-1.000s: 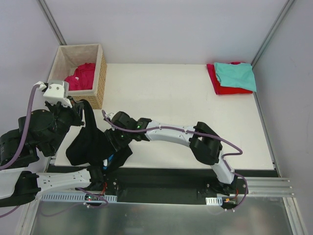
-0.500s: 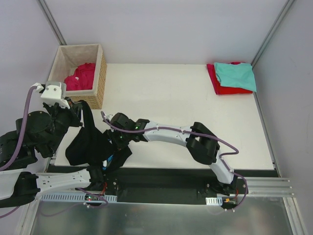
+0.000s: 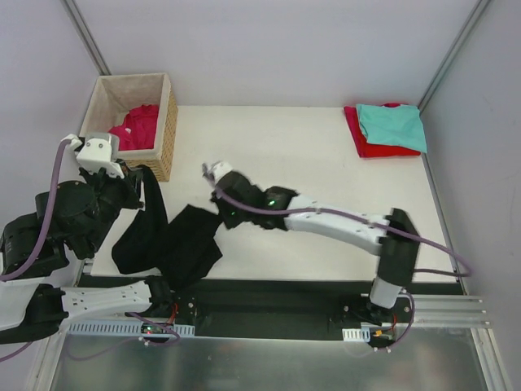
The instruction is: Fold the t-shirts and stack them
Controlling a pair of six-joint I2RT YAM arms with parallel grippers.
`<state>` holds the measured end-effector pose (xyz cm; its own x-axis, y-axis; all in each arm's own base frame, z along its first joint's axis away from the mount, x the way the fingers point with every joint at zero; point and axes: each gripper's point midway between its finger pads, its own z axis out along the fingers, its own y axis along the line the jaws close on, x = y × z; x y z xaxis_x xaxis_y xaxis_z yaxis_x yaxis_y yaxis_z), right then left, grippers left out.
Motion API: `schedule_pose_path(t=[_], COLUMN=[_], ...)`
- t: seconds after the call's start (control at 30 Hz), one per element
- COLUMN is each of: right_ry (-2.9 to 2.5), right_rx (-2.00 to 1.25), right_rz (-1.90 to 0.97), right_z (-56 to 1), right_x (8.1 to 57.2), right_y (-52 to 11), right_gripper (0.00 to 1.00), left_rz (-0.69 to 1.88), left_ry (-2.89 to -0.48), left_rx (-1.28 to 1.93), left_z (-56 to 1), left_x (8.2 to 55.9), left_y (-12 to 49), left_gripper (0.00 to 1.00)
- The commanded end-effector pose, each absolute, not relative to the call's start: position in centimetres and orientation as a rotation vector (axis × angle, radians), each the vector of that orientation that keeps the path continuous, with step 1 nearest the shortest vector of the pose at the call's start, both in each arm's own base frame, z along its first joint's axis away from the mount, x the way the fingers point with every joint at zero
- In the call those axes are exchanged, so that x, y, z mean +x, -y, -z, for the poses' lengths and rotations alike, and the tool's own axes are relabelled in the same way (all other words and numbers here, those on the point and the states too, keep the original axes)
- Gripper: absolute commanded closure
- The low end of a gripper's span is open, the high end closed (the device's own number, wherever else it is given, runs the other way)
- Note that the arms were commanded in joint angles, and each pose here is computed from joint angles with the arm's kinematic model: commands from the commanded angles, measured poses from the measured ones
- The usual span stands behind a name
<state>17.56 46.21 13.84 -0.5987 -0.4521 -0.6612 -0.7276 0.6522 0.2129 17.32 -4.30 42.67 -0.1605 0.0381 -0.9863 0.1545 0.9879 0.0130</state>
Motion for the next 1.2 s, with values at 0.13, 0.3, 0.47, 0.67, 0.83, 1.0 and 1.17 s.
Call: schedule_pose_path(t=[0.13, 0.3, 0.47, 0.67, 0.83, 1.0, 1.17], right_ry=[-1.793, -1.631, -1.469, -1.246, -1.045, -0.92, -0.822], right_rx=[-0.476, -0.333, -0.293, -0.403, -0.469, -0.469, -0.489], right_rz=[-0.33, -0.254, -0.337, -0.554, -0.668, -0.704, -0.749], right_z=[-40.2, -49.2, -56.1, -61.1, -63.8, -66.6, -68.0], right_x=[25.7, 25.1, 22.1, 15.7, 10.8, 7.9, 5.8], right_y=[-28.2, -20.6, -16.1, -12.6, -9.9, -7.0, -6.1], right_gripper=[0.99, 0.99, 0.99, 0.99, 0.99, 0.99, 0.99], left_rz=[0.253, 0.361, 0.483, 0.768, 0.911, 0.959, 1.023], left_ry=[-1.622, -1.47, -1.309, -1.054, -0.876, -0.76, -0.704], left_rx=[0.211, 0.225, 0.236, 0.372, 0.462, 0.508, 0.591], left_z=[-49.1, -54.6, -59.9, -64.5, -65.8, -66.7, -66.7], left_x=[18.7, 18.7, 17.4, 11.8, 6.7, 3.7, 1.7], left_y=[9.7, 11.3, 11.4, 11.3, 8.5, 6.2, 6.8], left_gripper=[1.0, 1.0, 1.0, 1.0, 1.0, 1.0, 1.0])
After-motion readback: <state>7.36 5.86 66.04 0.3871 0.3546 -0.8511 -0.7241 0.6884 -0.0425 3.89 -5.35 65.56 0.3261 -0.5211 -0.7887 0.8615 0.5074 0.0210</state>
